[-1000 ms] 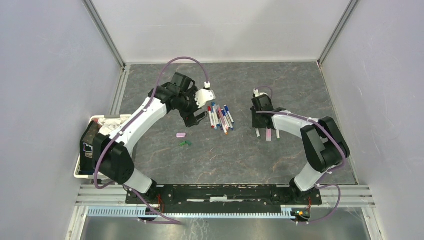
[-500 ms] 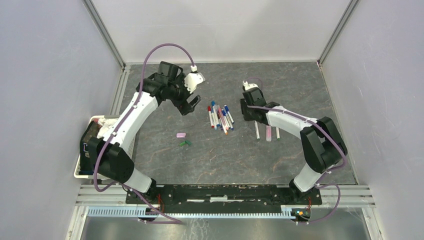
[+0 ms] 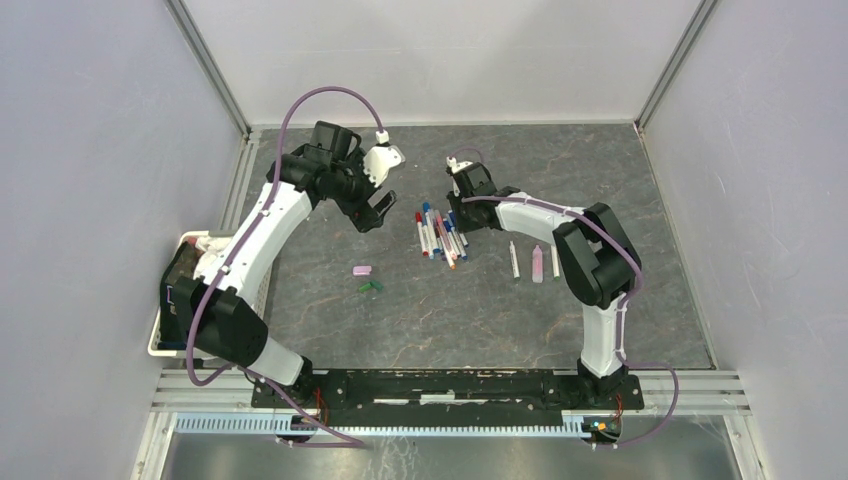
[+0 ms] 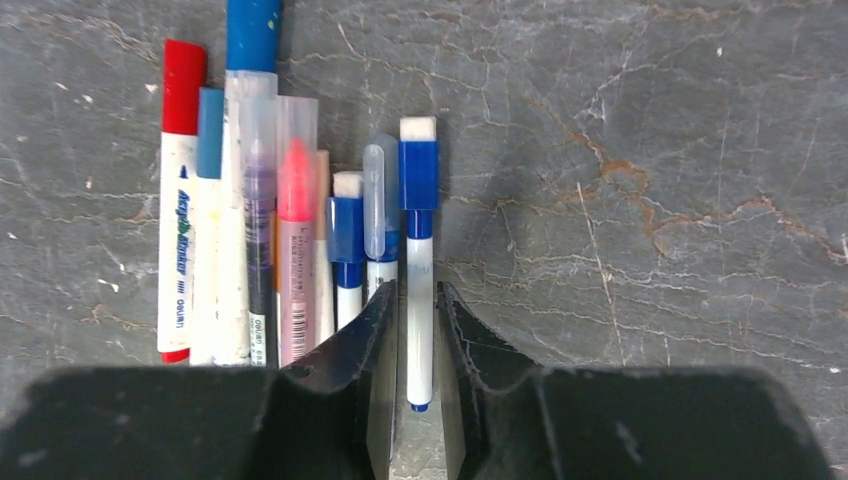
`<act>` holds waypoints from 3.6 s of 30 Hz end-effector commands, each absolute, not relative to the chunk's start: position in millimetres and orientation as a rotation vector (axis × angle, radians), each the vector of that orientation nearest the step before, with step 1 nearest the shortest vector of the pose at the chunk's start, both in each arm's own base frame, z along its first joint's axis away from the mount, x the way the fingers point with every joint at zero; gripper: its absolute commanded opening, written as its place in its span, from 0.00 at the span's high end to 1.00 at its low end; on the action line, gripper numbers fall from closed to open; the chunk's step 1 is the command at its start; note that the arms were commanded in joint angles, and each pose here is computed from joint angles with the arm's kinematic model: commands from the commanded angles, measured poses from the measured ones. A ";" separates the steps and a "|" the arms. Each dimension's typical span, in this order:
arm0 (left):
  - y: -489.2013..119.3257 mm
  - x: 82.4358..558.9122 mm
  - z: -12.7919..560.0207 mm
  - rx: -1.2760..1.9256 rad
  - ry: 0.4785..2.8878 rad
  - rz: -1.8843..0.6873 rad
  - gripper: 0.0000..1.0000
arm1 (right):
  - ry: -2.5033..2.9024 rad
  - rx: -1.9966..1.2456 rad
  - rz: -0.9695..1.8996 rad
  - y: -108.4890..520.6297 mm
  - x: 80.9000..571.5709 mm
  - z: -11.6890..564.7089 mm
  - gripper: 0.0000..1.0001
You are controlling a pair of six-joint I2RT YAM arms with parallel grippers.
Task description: Open the pen caps
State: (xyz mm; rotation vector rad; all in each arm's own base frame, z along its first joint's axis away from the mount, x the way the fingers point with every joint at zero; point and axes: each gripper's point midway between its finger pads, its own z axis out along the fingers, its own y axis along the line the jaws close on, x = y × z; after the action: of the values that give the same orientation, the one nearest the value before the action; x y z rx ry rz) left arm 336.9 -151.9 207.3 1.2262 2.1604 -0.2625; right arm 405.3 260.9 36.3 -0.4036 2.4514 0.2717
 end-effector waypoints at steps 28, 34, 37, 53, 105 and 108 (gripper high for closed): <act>-163.2 327.0 222.3 1.223 2.117 -0.361 0.00 | 2.402 -0.404 0.317 236.8 401.2 66.9 1.00; -179.8 294.3 217.8 1.455 1.911 -0.512 0.00 | 2.306 -0.565 0.648 270.8 371.9 123.9 1.00; -184.3 274.5 208.4 1.592 1.790 -0.533 0.00 | 2.269 -0.711 0.950 298.0 333.2 139.1 1.00; -204.2 227.3 169.1 1.965 1.594 -0.545 0.11 | 2.108 -1.189 1.518 374.4 218.2 164.2 1.00; -140.2 300.3 180.1 2.054 1.605 -0.113 0.98 | 2.178 -1.229 1.611 343.1 170.7 128.1 1.00; -133.5 308.2 176.4 2.057 1.594 -0.041 0.98 | 2.185 -1.220 1.604 334.3 165.7 124.9 1.00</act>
State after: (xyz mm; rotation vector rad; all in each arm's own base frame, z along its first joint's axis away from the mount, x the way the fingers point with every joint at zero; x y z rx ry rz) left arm 282.1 -148.8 166.8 2.0179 1.6655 -0.2470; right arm 184.5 349.5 129.8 -1.2015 2.1454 1.5757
